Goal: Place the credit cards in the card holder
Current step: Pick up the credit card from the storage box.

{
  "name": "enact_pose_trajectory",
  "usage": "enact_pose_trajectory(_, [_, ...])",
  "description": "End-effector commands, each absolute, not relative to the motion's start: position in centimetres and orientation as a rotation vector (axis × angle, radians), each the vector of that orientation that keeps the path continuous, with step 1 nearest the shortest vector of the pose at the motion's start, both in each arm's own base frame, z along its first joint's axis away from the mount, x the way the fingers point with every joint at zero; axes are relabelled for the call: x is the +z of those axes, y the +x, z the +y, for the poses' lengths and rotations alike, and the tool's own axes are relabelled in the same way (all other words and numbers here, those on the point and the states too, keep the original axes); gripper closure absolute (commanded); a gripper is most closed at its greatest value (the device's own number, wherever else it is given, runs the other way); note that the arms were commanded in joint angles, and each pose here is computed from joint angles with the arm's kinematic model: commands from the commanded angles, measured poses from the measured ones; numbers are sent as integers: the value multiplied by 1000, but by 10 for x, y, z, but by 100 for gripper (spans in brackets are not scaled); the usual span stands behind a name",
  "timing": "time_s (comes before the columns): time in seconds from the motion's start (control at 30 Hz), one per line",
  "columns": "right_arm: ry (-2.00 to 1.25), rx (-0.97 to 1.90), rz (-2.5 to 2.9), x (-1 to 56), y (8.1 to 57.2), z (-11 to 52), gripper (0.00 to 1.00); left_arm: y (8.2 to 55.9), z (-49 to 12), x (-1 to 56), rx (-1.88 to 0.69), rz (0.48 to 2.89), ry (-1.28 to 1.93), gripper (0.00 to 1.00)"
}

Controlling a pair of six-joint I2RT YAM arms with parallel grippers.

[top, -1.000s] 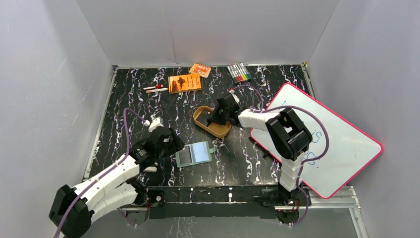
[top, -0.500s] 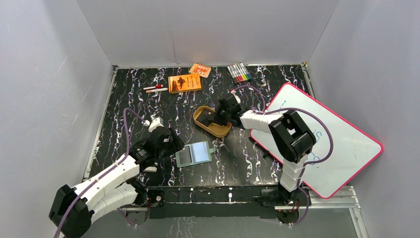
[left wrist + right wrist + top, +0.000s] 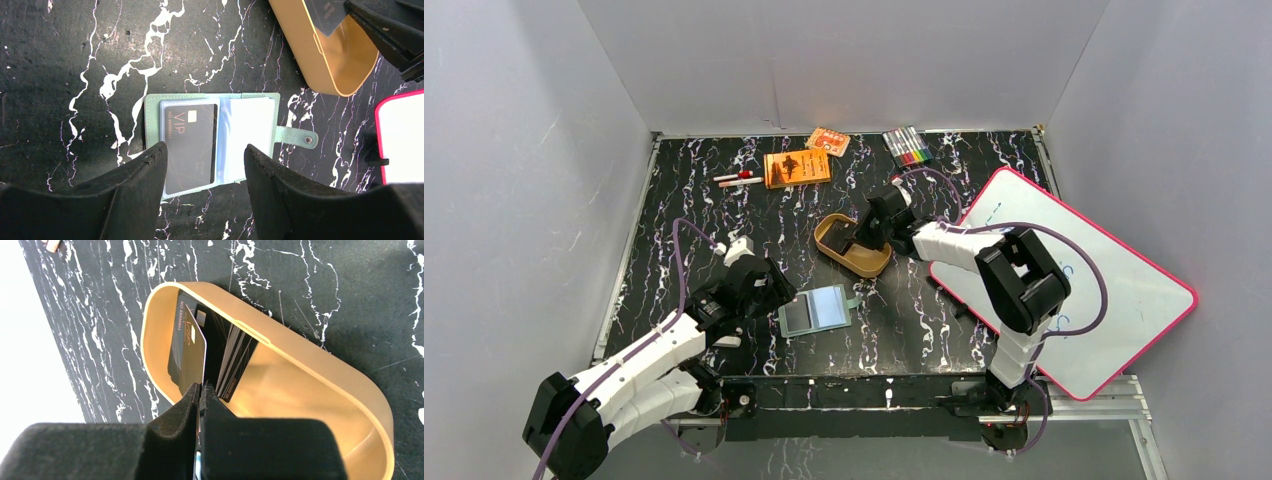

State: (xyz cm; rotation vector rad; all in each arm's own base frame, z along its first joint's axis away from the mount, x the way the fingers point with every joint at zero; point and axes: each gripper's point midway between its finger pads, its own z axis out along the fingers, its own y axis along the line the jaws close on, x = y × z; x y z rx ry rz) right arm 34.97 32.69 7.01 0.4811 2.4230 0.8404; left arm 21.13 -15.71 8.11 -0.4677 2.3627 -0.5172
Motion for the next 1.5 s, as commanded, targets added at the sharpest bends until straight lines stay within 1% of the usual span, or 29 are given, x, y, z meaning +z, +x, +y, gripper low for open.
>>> enact_pose_trajectory(0.0, [456, 866, 2372, 89, 350, 326, 95, 208, -153, 80, -506, 2361, -473, 45])
enact_pose_trajectory(0.13, [457, 872, 2368, 92, 350, 326, 100, 208, -153, 80, -505, 2361, -474, 45])
enact_pose_trajectory(0.37, [511, 935, 2327, 105, 352, 323, 100, 210, -150, 84, -493, 2345, -476, 45])
enact_pose_trajectory(0.47, [580, 1002, 2254, 128, 356, 314, 100, 212, -147, 91, -480, 2325, -480, 45])
enact_pose_trajectory(0.67, [659, 1149, 2141, 193, 361, 296, 100, 215, -139, 105, -460, 2274, -497, 45])
enact_pose_trajectory(0.87, [653, 1338, 2141, 223, 347, 288, 100, 217, -134, 116, -444, 2243, -504, 45])
enact_pose_trajectory(1.17, [583, 1563, 2175, 244, 321, 288, 100, 218, -128, 129, -450, 2199, -519, 45])
enact_pose_trajectory(1.27, [479, 1650, 2159, 256, 313, 290, 100, 216, -129, 132, -459, 2200, -514, 45])
enact_pose_trajectory(1.33, [333, 1690, 2164, 264, 306, 293, 100, 215, -129, 132, -459, 2204, -509, 45])
enact_pose_trajectory(1.4, [77, 1705, 2174, 269, 293, 299, 100, 214, -128, 130, -457, 2210, -504, 45])
enact_pose_trajectory(1.47, [-180, 1577, 2225, 258, 281, 298, 100, 211, -127, 128, -451, 2220, -491, 45])
